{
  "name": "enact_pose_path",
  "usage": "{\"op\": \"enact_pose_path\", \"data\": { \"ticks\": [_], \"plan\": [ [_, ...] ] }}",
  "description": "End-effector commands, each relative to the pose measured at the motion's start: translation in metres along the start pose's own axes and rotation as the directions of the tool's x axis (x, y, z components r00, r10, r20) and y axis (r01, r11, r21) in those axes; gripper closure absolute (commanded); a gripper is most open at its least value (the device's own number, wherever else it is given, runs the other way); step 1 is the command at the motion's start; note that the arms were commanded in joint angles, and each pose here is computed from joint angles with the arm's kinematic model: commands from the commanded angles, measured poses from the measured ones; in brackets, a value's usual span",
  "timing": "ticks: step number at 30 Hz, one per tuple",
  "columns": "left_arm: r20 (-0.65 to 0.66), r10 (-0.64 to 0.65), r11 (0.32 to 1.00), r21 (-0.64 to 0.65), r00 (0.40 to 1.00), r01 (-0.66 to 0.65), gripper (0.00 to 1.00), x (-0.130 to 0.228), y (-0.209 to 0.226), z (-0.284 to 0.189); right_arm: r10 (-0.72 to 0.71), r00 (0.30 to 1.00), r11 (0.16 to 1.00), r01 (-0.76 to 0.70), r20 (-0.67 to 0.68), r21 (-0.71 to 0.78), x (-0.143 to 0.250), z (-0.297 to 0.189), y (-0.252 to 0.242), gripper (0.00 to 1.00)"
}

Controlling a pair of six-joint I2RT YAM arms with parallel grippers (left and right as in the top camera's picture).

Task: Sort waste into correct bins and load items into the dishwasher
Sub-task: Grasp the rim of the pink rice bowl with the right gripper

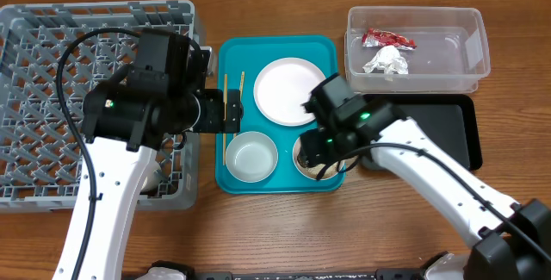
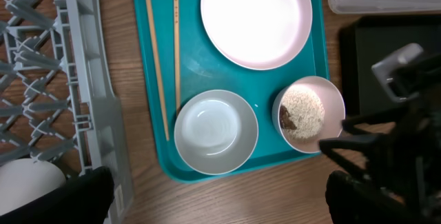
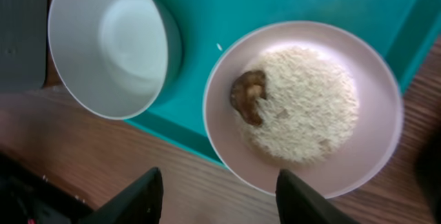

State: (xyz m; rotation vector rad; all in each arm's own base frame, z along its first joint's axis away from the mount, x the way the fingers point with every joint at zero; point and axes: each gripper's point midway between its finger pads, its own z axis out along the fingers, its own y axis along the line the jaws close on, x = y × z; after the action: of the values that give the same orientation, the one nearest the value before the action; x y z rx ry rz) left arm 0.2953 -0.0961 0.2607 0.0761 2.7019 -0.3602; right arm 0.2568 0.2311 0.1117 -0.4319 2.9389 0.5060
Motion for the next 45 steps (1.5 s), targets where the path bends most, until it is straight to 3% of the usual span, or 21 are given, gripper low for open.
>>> {"op": "enact_pose_path", "data": {
  "ticks": [1, 6, 14, 24, 37, 41, 45],
  "plan": [
    [0.031, -0.009, 1.000, -0.010, 0.999, 0.009, 0.00, -0.001, 0.002, -0.012, 0.078, 0.997, 0.994, -0.078, 0.002, 0.078, -0.006, 0.023, -0.007, 0.48],
    [0.029, -0.009, 1.000, -0.010, 1.000, 0.009, 0.00, 0.000, 0.002, -0.012, 0.139, 0.990, 0.989, -0.138, -0.021, 0.055, -0.017, 0.052, -0.003, 0.54],
    [0.016, -0.011, 1.000, -0.014, 1.000, 0.011, 0.00, 0.003, 0.003, -0.012, 0.176, 0.983, 0.984, -0.176, 0.045, -0.004, -0.040, 0.051, 0.010, 0.64],
    [0.009, -0.005, 1.000, -0.018, 1.000, 0.005, 0.00, 0.005, 0.003, -0.012, 0.258, 0.956, 0.964, -0.265, 0.141, 0.027, -0.059, 0.053, 0.001, 0.65],
    [0.005, -0.005, 1.000, -0.019, 1.000, 0.005, 0.00, 0.006, 0.004, -0.012, 0.328, 0.939, 0.941, -0.335, 0.107, 0.056, -0.055, 0.079, -0.008, 0.68],
    [0.004, -0.005, 1.000, -0.019, 1.000, 0.005, 0.00, 0.006, 0.004, -0.012, 0.335, 0.938, 0.937, -0.342, 0.093, 0.067, -0.052, 0.084, -0.011, 0.72],
    [0.000, -0.006, 1.000, -0.020, 1.000, 0.006, 0.00, 0.007, 0.004, -0.012, 0.333, 0.937, 0.936, -0.342, 0.109, 0.078, -0.055, 0.084, -0.014, 0.84]
  ]
}}
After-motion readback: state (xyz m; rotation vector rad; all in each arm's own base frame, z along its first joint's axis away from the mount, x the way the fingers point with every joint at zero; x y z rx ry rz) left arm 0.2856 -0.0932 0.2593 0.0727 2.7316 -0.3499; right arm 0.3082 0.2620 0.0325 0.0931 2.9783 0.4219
